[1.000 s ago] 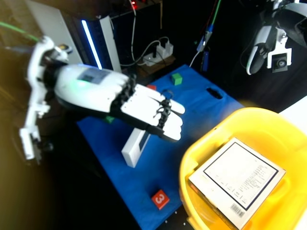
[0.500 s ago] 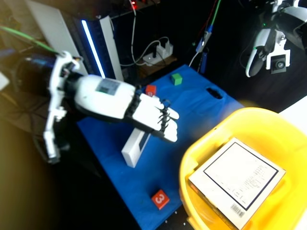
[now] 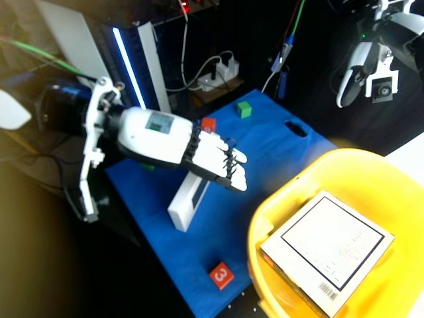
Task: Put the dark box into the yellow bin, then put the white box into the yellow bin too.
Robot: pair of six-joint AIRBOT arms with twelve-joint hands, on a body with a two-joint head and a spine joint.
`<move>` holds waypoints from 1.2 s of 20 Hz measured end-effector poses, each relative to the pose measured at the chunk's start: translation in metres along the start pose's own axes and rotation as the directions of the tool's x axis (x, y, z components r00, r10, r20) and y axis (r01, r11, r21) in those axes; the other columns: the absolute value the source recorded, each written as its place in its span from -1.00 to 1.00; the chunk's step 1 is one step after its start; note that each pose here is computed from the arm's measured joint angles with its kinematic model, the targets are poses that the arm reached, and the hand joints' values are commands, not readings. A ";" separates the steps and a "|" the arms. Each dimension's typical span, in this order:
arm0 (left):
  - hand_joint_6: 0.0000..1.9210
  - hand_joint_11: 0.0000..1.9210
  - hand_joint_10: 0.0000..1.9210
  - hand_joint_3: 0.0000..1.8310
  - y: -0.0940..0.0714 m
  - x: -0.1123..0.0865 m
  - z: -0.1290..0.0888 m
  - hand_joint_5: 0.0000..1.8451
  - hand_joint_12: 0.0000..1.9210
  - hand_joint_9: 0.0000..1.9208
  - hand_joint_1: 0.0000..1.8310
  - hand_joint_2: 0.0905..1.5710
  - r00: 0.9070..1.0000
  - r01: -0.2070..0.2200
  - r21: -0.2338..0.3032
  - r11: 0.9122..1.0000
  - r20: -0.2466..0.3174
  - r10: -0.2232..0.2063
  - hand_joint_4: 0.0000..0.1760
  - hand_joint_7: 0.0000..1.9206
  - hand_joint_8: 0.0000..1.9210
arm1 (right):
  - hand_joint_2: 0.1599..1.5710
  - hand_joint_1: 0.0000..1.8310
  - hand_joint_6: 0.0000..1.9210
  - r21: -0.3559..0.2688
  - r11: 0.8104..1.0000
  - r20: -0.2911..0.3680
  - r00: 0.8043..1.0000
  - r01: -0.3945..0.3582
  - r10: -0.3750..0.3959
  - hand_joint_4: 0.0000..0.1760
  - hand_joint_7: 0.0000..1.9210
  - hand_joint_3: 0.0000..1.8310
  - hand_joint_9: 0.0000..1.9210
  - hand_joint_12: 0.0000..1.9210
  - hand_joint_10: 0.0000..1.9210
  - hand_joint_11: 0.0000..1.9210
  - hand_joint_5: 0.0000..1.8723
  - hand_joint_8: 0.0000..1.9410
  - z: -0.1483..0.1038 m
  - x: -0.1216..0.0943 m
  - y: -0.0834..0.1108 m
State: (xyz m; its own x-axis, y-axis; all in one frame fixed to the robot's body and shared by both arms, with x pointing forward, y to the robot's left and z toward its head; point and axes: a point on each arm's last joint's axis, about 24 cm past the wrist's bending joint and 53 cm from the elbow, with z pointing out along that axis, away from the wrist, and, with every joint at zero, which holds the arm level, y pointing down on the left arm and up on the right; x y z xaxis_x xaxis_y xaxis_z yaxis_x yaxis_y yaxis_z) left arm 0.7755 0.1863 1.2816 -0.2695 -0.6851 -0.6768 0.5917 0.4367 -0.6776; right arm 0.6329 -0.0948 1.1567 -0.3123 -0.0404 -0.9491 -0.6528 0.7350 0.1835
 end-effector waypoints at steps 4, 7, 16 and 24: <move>-1.00 -0.70 -0.99 -1.00 0.002 0.002 -0.001 -0.59 -0.94 -0.68 0.30 -0.07 1.000 0.000 -0.005 1.000 -0.005 0.000 0.21 -0.66 -0.99 | -0.08 -0.26 -0.99 -0.001 1.000 0.002 1.000 -0.001 0.001 -0.94 -0.61 -0.99 -0.64 -0.96 -0.99 -0.70 -0.74 -0.99 0.002 0.000 -0.001; -0.99 -0.68 -0.99 -1.00 0.002 0.002 -0.001 -0.56 -0.93 -0.66 0.29 -0.11 1.000 0.001 -0.005 1.000 -0.004 -0.001 0.25 -0.64 -0.99 | -0.09 -0.06 -0.99 0.003 1.000 -0.006 1.000 -0.008 0.008 -1.00 -0.52 -1.00 -0.51 -0.93 -0.99 -0.60 -0.63 -0.99 0.004 0.003 -0.003; -0.99 -0.67 -0.99 -1.00 0.010 0.004 -0.006 -0.54 -0.92 -0.66 0.34 -0.08 1.000 0.021 -0.021 1.000 0.001 -0.021 0.01 -0.64 -1.00 | 0.20 0.41 -0.84 0.018 0.999 0.005 0.999 -0.042 0.041 -1.00 0.36 -1.00 0.30 0.62 0.24 0.15 0.41 -0.28 0.009 0.002 -0.011; -1.00 -0.70 -1.00 -0.99 0.011 0.007 -0.008 -0.58 -0.92 -0.66 0.36 -0.05 1.000 0.027 -0.023 0.999 -0.002 -0.027 -0.26 -0.65 -1.00 | 0.28 0.39 -0.20 0.041 0.997 0.017 0.998 -0.068 0.068 -1.00 0.26 -1.00 0.51 0.21 -0.84 0.05 0.09 -0.21 0.010 -0.001 -0.023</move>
State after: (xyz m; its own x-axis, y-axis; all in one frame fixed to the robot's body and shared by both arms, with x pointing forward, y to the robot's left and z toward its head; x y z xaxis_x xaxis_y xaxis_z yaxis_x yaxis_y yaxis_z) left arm 0.7739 0.1914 1.2668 -0.2868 -0.6957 -0.6586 0.5667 0.4311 -0.7022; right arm 0.6551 -0.1050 1.1512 -0.3442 0.0208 -0.9387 -0.6011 0.7631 0.2373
